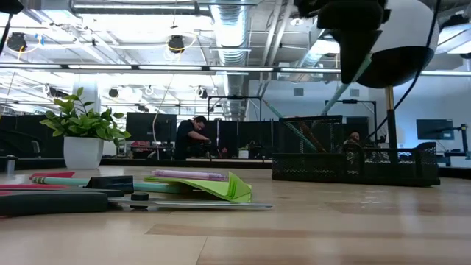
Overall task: Pick and place office supplies into organizer
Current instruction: Put the blue pen into the desk organizer, then put the purple pen into the desk organizer
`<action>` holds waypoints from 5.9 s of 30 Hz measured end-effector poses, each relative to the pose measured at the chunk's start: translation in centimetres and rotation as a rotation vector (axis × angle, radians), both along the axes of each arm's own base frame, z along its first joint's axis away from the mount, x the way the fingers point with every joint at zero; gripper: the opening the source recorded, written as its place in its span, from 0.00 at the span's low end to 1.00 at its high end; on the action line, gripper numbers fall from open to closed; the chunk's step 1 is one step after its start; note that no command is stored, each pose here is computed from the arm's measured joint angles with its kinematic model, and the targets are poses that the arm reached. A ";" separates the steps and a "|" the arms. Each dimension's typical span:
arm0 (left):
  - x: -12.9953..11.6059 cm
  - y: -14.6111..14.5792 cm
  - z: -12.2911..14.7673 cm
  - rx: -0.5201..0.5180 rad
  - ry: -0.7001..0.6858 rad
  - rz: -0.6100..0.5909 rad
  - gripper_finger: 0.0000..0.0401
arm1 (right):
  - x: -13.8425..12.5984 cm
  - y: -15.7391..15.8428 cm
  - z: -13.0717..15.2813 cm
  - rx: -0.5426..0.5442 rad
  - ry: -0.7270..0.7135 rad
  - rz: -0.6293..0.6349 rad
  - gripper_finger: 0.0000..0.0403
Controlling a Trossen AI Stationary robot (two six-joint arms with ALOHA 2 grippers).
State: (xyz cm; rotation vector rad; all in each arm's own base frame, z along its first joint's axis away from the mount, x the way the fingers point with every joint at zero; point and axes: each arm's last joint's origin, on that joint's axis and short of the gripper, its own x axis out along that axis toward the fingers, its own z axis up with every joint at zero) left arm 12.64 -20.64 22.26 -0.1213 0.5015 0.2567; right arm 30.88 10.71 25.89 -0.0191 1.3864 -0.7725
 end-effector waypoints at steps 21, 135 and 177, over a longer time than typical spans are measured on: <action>0.0 0.0 0.0 -0.007 0.015 -0.006 0.28 | 1.9 -2.7 -1.3 0.011 0.133 -0.015 0.38; 0.1 -0.5 0.1 0.083 0.033 -0.096 0.28 | 8.0 -1.1 -16.0 0.039 -0.918 0.381 0.54; 0.1 -0.5 0.1 0.071 0.036 -0.096 0.28 | 9.4 1.6 -20.3 -0.190 -0.802 0.299 0.49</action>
